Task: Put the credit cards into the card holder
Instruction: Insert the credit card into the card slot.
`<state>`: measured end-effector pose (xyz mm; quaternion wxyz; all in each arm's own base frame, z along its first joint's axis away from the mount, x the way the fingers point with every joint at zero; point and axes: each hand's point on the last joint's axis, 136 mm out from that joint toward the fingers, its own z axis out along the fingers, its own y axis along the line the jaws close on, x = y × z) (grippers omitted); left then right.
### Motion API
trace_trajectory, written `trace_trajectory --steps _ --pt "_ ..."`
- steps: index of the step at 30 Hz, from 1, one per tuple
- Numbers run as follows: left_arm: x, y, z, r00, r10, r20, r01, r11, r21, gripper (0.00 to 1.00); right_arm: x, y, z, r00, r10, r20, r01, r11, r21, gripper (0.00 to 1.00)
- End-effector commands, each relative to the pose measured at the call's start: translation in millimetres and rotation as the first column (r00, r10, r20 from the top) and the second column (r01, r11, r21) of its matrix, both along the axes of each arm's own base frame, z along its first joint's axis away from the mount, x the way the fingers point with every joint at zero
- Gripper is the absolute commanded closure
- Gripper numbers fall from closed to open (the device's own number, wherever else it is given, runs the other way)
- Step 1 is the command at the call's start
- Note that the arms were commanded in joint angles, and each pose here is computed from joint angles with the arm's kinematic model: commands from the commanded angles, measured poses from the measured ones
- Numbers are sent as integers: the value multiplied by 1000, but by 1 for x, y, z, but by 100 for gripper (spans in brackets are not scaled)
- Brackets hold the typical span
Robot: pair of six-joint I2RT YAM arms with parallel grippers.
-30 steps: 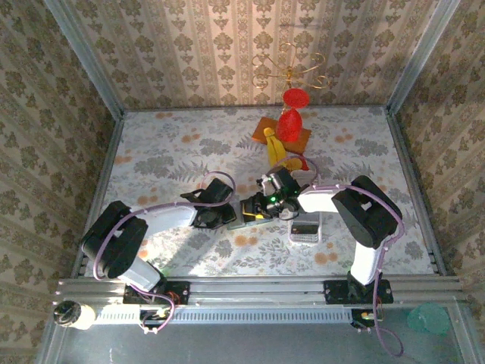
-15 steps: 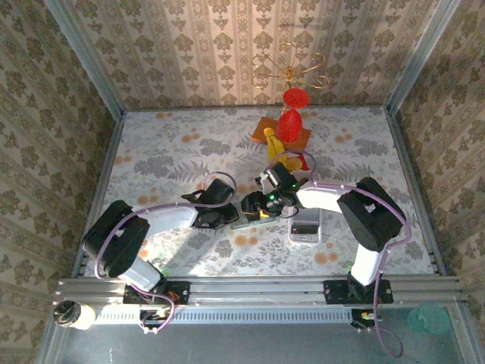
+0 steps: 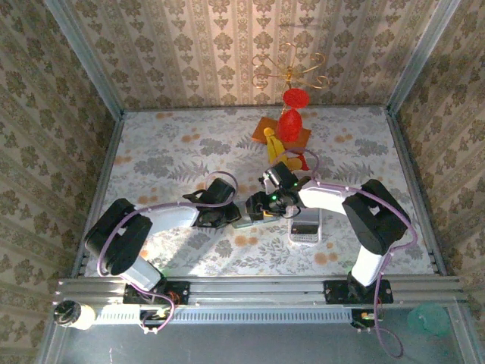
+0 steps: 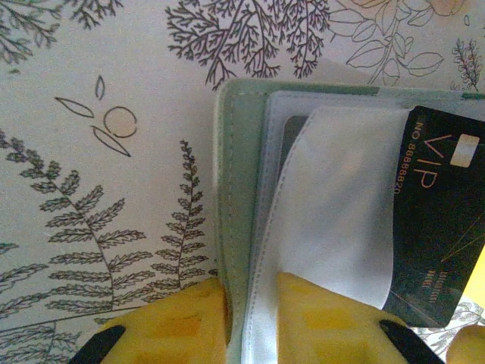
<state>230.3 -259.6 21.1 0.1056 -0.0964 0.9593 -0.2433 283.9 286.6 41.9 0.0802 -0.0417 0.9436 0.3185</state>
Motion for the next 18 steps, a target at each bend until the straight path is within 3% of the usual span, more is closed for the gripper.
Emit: trace_trajectory --steps 1,5,11,14,18 --pt "-38 33 -44 987 12 -159 14 987 160 81 3 -5 10 1000 -6 23 7 1000 -30 33" --pt "-38 33 -44 987 11 -159 14 987 158 81 5 -6 12 999 -15 40 16 999 -37 37" --pt "-38 32 -43 987 10 -158 15 988 154 82 5 -9 7 999 -12 31 14 998 -63 60" --pt "-38 32 -43 987 9 -158 16 988 153 82 4 -10 3 1000 -5 23 6 997 -72 68" --pt "-38 32 -43 988 8 -157 17 988 152 82 -1 -10 3 1000 8 11 -7 998 -68 72"
